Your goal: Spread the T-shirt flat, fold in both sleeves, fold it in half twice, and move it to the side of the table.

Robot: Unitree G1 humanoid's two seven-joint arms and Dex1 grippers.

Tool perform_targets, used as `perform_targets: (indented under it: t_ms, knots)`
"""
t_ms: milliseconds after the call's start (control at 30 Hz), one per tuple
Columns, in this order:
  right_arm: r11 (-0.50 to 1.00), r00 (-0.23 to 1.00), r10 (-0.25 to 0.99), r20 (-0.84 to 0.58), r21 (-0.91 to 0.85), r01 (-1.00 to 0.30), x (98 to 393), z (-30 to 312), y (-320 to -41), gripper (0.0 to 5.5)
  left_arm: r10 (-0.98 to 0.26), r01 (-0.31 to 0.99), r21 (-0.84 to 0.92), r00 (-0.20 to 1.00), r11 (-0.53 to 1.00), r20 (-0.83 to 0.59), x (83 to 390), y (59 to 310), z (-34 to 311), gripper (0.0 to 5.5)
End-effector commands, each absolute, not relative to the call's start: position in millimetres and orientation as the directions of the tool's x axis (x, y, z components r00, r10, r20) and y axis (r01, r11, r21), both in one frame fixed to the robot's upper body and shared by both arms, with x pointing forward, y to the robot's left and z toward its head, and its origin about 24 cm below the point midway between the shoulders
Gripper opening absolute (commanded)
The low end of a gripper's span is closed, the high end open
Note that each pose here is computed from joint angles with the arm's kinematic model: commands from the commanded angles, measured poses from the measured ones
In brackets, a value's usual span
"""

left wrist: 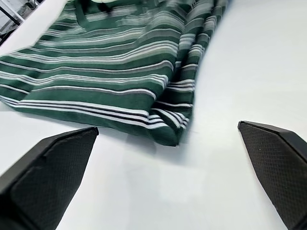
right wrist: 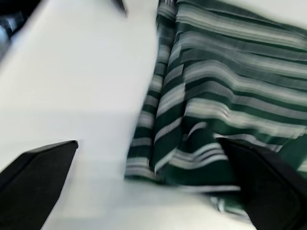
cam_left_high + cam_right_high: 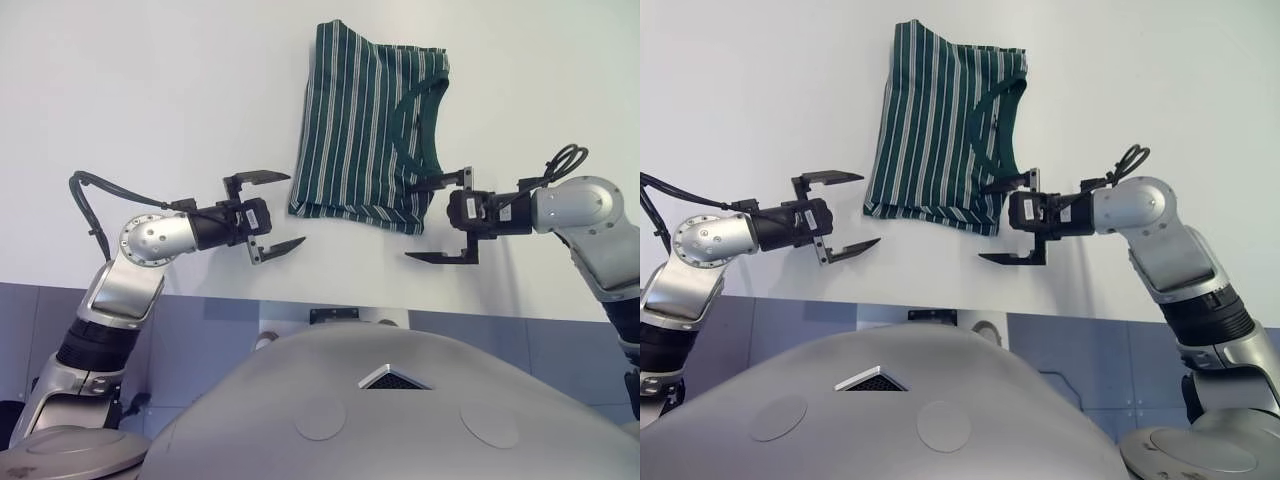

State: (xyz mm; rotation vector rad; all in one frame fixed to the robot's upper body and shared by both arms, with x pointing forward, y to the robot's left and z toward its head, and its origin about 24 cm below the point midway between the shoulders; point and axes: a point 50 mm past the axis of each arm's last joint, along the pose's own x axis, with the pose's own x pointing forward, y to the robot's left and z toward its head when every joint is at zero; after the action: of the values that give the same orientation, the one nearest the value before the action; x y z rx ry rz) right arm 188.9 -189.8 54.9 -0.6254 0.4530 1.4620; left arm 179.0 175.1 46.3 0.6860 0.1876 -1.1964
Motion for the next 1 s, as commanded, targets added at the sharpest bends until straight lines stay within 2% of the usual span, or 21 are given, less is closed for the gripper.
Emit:
perform_targets:
  t_ms: [33,167,333,433,667,833,1000]
  knots:
    - [-0.036,0.094,0.689,-0.719,-0.163,-0.986,191.5,44.5,-201.5,5.40,-0.722,0.889,0.451,0.361,0.076,-0.590,178.5,181.0,22.2,5.36]
    - [-0.052,0.097,0.688,-0.720,-0.182,-0.982,195.0,42.5,-201.5,4.53,-0.725,0.851,0.524,0.345,-0.026,-0.596,181.9,174.1,12.7,5.40]
    - [-0.047,0.102,0.701,-0.706,-0.188,-0.981,196.2,38.8,-196.6,3.50,-0.724,0.842,0.527,0.293,-0.113,-0.624,179.2,179.9,5.7,4.19]
    - [-0.029,0.117,0.709,-0.695,-0.195,-0.980,197.8,36.1,-192.6,3.03,-0.712,0.852,0.503,0.263,-0.145,-0.651,176.2,188.5,4.4,3.69]
    - [-0.012,0.138,0.715,-0.685,-0.209,-0.978,199.0,33.3,-188.1,1.56,-0.641,0.875,0.428,0.195,-0.229,-0.742,171.8,206.5,-6.1,2.09]
    - [-0.015,0.136,0.716,-0.684,-0.211,-0.977,199.1,33.9,-187.2,0.55,-0.649,0.867,0.434,0.186,-0.244,-0.738,176.6,202.3,-7.8,0.91]
    - [-0.014,0.136,0.715,-0.686,-0.209,-0.978,199.0,34.8,-189.5,0.36,-0.676,0.879,0.428,0.185,-0.211,-0.713,178.0,200.0,-5.3,0.19]
